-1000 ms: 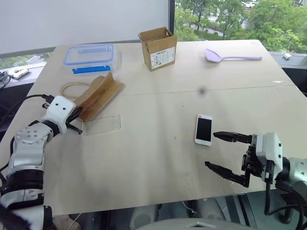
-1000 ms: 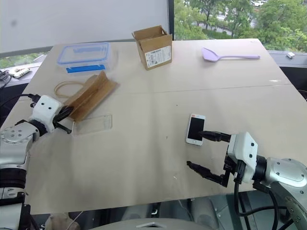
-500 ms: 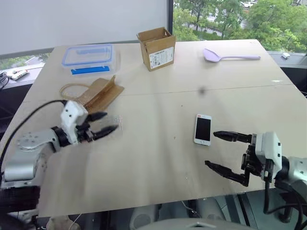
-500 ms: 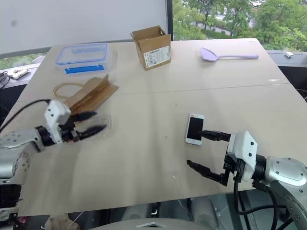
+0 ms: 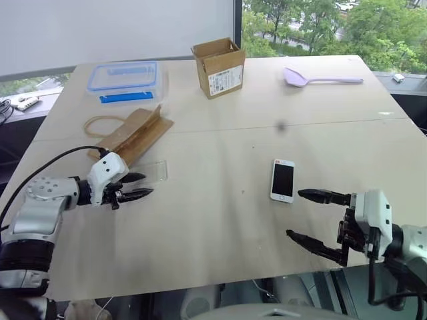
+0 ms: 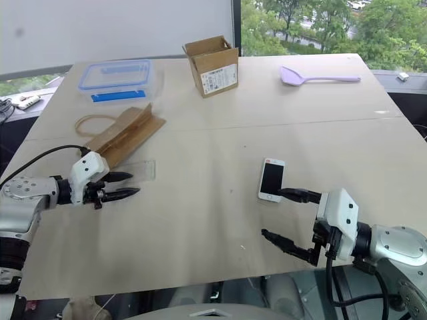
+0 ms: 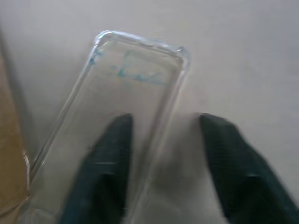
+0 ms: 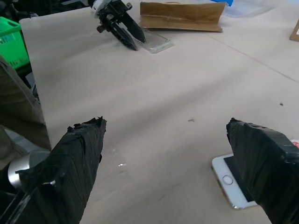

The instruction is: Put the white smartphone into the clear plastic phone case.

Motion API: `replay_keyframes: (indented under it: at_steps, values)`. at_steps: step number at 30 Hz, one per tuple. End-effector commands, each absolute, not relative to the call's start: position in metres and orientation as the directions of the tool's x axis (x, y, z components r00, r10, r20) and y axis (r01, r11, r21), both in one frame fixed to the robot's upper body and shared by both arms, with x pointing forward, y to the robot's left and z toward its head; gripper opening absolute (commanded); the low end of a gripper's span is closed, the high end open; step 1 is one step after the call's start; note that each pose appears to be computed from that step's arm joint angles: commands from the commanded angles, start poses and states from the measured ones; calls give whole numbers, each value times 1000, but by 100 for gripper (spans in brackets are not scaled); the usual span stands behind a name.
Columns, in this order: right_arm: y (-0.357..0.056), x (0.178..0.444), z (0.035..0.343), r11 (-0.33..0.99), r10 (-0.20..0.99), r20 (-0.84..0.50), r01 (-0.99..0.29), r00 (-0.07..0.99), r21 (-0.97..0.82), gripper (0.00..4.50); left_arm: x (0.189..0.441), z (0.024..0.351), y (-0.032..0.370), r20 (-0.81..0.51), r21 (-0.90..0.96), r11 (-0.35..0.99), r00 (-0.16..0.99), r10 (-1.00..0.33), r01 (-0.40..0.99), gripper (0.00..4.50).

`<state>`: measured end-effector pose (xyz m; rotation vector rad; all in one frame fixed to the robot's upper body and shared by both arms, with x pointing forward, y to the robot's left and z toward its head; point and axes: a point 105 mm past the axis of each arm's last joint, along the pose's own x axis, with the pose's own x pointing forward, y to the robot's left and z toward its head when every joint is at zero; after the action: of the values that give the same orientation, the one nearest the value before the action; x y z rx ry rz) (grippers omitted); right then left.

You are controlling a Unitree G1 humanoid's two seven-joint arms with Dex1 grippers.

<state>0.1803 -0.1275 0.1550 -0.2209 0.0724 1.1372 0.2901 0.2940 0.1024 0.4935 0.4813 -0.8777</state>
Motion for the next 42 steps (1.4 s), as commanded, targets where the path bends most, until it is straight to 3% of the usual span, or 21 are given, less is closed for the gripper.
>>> replay_keyframes:
  at_steps: [1,2,12,19,32,42]
  values:
    - [-125,178,166,390,894,-151,-898,422,-203,450,280,101,285,-578,131,496,473,-665,858,27]
    - [-125,178,166,391,893,-150,-898,423,-204,450,278,104,277,-565,110,480,452,-690,870,8]
    - [-128,180,167,403,887,-154,-892,436,-202,450,270,138,187,-476,73,309,305,-825,948,8]
    - [-127,179,168,401,886,-159,-893,435,-207,450,263,127,140,-493,65,191,198,-847,979,8]
    - [-125,181,171,428,870,-168,-880,463,-207,450,274,98,107,-518,151,57,128,-845,987,8]
    - [-119,203,163,550,795,-179,-813,580,-193,450,268,94,96,-478,146,-5,66,-876,989,8]
